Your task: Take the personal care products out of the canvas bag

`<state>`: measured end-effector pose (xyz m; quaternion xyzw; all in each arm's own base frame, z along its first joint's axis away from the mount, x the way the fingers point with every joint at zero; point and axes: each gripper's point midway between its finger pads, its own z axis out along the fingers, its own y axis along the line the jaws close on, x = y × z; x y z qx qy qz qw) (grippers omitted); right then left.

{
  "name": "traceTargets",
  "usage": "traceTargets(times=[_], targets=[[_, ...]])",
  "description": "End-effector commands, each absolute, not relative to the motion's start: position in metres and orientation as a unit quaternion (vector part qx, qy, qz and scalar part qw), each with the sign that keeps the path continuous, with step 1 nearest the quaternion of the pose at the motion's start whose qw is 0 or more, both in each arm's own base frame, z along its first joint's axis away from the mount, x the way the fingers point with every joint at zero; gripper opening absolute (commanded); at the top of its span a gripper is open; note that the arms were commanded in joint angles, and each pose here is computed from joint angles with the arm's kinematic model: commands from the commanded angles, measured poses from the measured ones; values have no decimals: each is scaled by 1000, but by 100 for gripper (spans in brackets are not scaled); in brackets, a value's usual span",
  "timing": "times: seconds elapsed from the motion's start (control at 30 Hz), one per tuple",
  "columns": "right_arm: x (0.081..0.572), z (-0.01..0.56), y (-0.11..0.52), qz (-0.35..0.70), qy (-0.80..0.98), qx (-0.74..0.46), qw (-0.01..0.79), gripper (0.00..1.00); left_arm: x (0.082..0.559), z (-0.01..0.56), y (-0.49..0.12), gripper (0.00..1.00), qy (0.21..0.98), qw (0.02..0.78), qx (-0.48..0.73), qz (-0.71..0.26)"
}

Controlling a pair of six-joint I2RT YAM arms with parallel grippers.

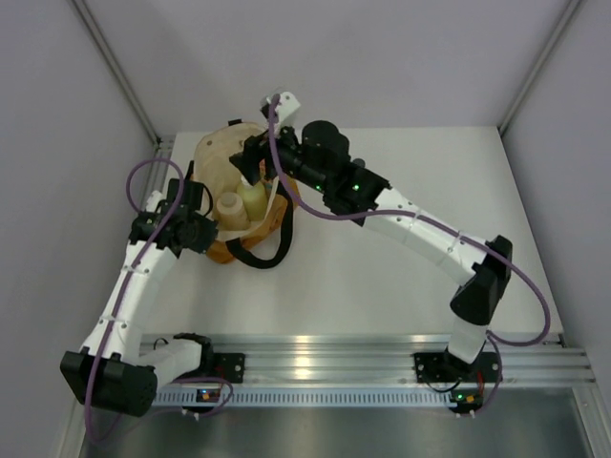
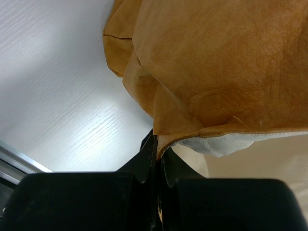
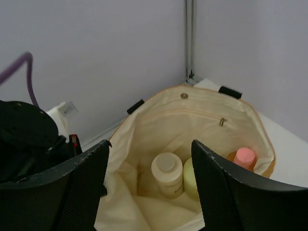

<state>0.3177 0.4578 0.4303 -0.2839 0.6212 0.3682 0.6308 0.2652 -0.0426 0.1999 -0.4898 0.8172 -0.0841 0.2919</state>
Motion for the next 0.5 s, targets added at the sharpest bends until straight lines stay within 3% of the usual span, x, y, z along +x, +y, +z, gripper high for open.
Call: traceTargets(times=[0.0, 0.03, 0.47], targets=[[310, 362, 482, 354, 698, -322, 533, 67, 265, 198, -49, 0, 811, 283, -501, -105], [312, 334, 489, 341, 722, -329, 505, 67, 265, 198, -49, 0, 809, 284, -503, -105], [341, 293, 528, 312, 745, -346, 478, 62, 264, 198, -41, 0, 796, 296, -519, -96]])
